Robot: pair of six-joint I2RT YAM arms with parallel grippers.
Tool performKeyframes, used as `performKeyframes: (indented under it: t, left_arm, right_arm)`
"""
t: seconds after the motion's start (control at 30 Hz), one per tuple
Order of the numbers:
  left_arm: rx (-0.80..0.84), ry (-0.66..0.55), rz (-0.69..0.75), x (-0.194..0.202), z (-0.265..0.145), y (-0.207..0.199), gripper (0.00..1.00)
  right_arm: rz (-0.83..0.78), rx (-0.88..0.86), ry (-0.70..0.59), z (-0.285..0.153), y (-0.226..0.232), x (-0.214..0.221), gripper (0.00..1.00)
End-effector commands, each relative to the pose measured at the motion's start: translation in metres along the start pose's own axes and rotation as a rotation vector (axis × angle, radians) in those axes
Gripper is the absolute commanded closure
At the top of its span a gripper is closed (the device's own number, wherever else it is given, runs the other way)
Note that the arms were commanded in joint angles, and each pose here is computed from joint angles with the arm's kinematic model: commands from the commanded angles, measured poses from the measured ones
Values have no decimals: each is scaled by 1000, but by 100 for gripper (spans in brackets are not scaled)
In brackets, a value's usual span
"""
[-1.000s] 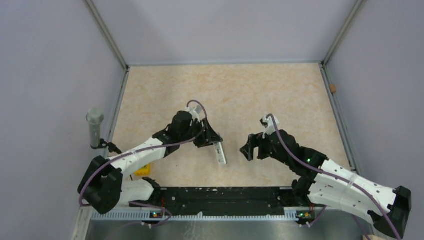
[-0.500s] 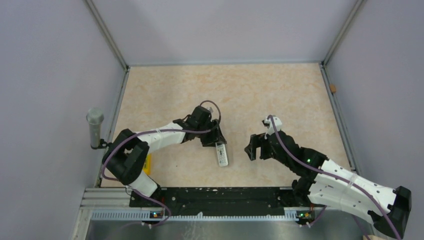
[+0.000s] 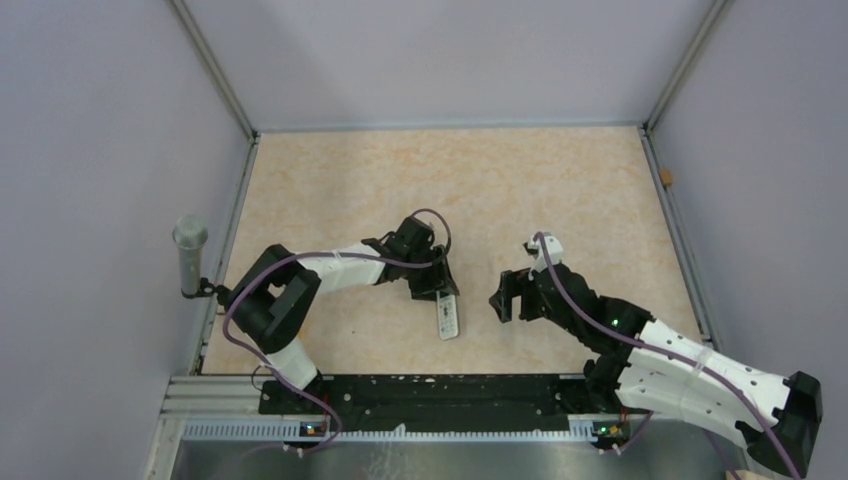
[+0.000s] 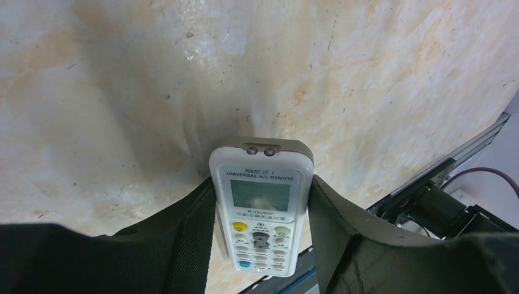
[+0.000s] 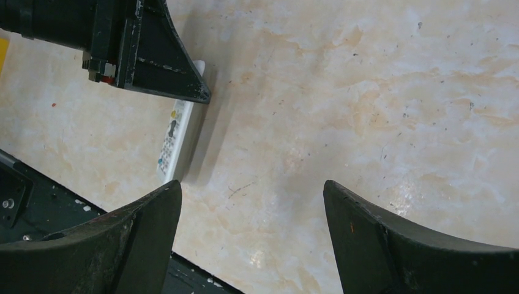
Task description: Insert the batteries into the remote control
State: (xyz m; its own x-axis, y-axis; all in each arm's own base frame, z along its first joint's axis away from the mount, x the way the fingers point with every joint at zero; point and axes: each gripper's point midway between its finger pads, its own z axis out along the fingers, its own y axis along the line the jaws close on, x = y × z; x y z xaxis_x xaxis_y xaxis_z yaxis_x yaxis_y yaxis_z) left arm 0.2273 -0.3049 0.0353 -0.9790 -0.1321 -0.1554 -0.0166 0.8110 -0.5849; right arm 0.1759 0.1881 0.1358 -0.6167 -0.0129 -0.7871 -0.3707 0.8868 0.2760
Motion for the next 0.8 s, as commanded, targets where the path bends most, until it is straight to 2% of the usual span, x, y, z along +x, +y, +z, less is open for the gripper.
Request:
performKeyframes:
  t: [0.0, 0.07, 0.23, 0.6, 0.77]
  left_arm:
    - [17, -36, 11, -11, 3, -10, 40]
    - [24, -38, 14, -11, 2, -12, 32]
    - [35, -48, 22, -12, -3, -17, 3]
    - [43, -126, 118, -15, -43, -32, 1]
    - [34, -182, 233, -12, -72, -49, 1]
  right_arm:
    - [11, -7, -40, 0, 1, -10, 16]
    - [9, -6, -40, 0, 1, -10, 16]
    - [5, 4, -44, -1, 0, -11, 16]
    - [-2, 64, -97, -13, -5, -38, 15]
    - [42, 154, -108, -19, -14, -53, 15]
